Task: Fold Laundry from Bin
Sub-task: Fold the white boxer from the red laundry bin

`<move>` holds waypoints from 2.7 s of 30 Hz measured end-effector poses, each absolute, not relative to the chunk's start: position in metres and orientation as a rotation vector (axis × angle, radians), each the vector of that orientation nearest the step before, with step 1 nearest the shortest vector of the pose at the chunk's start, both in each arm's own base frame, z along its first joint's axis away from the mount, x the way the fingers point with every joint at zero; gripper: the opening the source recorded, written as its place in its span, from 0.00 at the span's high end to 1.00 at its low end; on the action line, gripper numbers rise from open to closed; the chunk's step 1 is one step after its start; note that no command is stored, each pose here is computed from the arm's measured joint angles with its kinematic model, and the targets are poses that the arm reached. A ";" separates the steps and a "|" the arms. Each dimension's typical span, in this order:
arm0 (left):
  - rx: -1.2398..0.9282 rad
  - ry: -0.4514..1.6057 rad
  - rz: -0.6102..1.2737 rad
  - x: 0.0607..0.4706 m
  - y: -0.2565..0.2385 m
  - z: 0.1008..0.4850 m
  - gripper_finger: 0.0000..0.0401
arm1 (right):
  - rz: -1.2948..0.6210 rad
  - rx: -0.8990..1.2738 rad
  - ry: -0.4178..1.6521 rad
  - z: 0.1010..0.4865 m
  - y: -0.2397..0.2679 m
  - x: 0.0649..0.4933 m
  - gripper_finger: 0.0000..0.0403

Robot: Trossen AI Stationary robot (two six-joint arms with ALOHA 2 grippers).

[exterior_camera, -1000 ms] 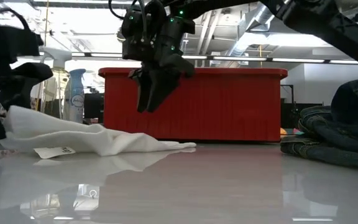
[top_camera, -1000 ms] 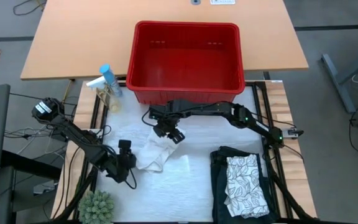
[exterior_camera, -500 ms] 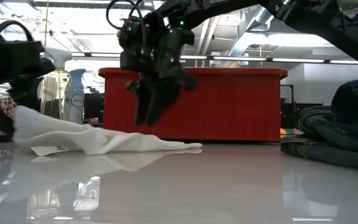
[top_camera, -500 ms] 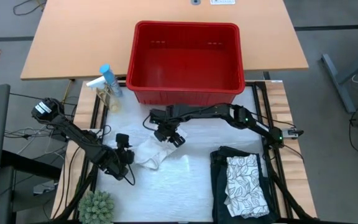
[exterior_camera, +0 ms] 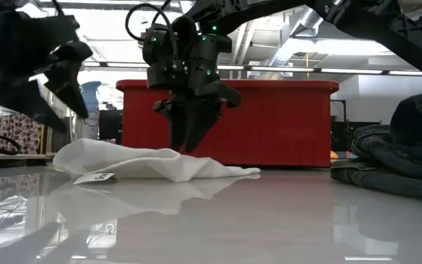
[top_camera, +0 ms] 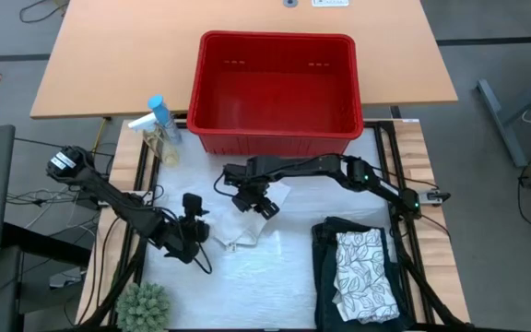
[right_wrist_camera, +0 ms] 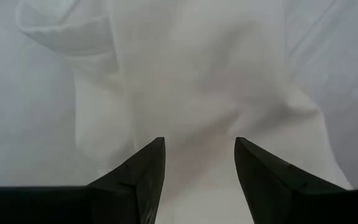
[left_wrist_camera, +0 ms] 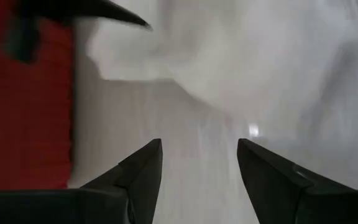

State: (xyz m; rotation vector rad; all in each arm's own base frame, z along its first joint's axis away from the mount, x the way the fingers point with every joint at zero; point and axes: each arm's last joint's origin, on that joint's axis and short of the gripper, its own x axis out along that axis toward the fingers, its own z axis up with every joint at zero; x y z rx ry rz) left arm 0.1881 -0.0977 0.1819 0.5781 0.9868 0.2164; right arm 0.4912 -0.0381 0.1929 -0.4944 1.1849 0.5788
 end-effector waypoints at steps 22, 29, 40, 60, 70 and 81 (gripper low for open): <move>0.463 0.851 0.183 0.269 -0.141 0.144 0.51 | 0.516 -0.443 1.202 0.193 -0.070 0.487 0.46; 0.430 0.851 0.368 0.274 -0.137 0.159 0.51 | 0.512 -0.435 1.207 0.193 -0.070 0.487 0.46; 0.273 0.850 0.340 0.277 -0.141 0.156 0.51 | 0.508 -0.425 1.213 0.193 -0.070 0.487 0.46; 0.181 0.940 0.365 0.272 -0.134 0.142 0.90 | 0.395 -0.426 1.081 0.270 -0.085 0.462 0.51; 0.188 0.928 0.383 0.283 -0.139 0.165 1.00 | 0.385 -0.303 1.004 0.339 -0.095 0.414 0.61; 0.260 1.024 0.563 0.284 -0.127 0.203 1.00 | 0.530 -0.094 1.017 0.330 -0.101 0.406 0.62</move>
